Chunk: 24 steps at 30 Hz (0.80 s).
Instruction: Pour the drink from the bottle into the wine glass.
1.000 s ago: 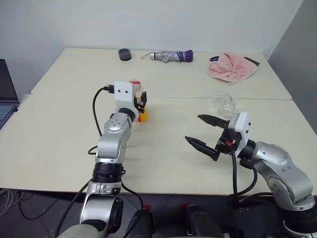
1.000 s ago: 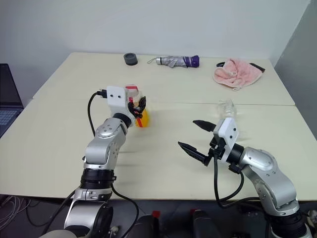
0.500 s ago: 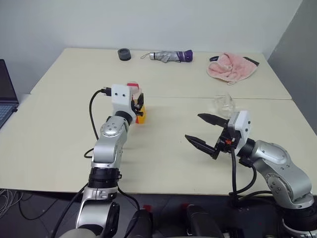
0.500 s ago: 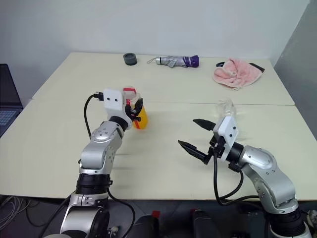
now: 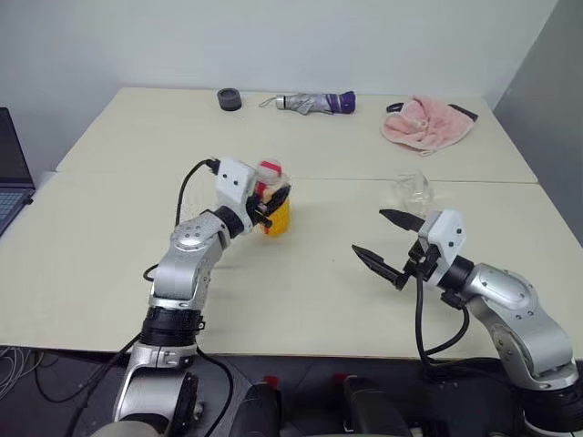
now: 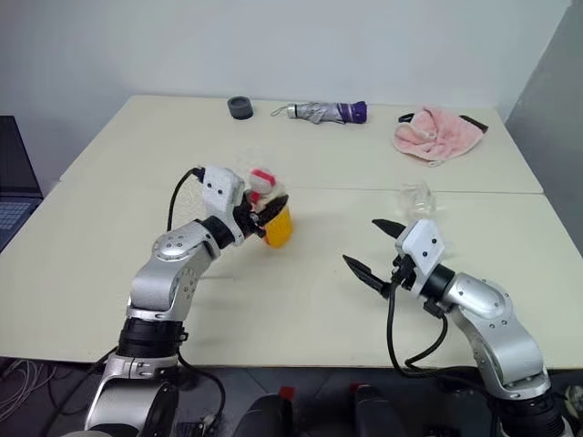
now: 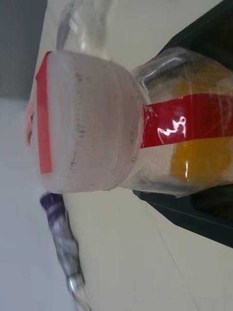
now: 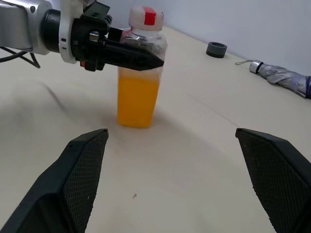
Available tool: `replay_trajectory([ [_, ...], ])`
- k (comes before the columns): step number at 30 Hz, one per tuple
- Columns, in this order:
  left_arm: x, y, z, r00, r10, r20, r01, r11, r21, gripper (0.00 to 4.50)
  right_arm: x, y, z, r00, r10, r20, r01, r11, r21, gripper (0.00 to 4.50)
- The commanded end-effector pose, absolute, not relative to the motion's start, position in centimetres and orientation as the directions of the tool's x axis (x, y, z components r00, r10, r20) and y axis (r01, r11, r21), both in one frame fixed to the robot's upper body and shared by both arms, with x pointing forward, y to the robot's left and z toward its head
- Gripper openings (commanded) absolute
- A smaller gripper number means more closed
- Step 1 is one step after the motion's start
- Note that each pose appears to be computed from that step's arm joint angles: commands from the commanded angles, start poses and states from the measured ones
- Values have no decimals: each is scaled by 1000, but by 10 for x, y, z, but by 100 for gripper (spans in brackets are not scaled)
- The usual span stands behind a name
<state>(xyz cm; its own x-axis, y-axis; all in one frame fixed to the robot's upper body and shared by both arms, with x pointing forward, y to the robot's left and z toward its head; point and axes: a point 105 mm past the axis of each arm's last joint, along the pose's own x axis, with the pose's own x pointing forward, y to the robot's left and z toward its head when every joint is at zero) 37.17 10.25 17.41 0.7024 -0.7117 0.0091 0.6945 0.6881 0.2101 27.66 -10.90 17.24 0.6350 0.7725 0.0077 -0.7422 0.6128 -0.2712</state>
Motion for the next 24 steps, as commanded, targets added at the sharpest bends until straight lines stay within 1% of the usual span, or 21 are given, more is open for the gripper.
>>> replay_trajectory([
  [1,356,79,194,507,-861,45,820,498,282,190,265,-105,192,583,812,38,-780,572,-254,450],
  [6,340,65,194,313,-949,40,917,313,248,190,265,-93,207,570,820,54,-795,566,-216,450],
  [11,330,58,191,191,-981,19,955,191,226,190,272,-75,219,567,821,65,-794,567,-220,450],
  [16,327,55,187,145,-989,-20,960,136,245,190,277,-59,226,548,833,75,-798,547,-252,450],
  [24,330,52,186,131,-991,-39,956,116,269,190,282,-41,232,508,858,83,-818,510,-268,450],
])
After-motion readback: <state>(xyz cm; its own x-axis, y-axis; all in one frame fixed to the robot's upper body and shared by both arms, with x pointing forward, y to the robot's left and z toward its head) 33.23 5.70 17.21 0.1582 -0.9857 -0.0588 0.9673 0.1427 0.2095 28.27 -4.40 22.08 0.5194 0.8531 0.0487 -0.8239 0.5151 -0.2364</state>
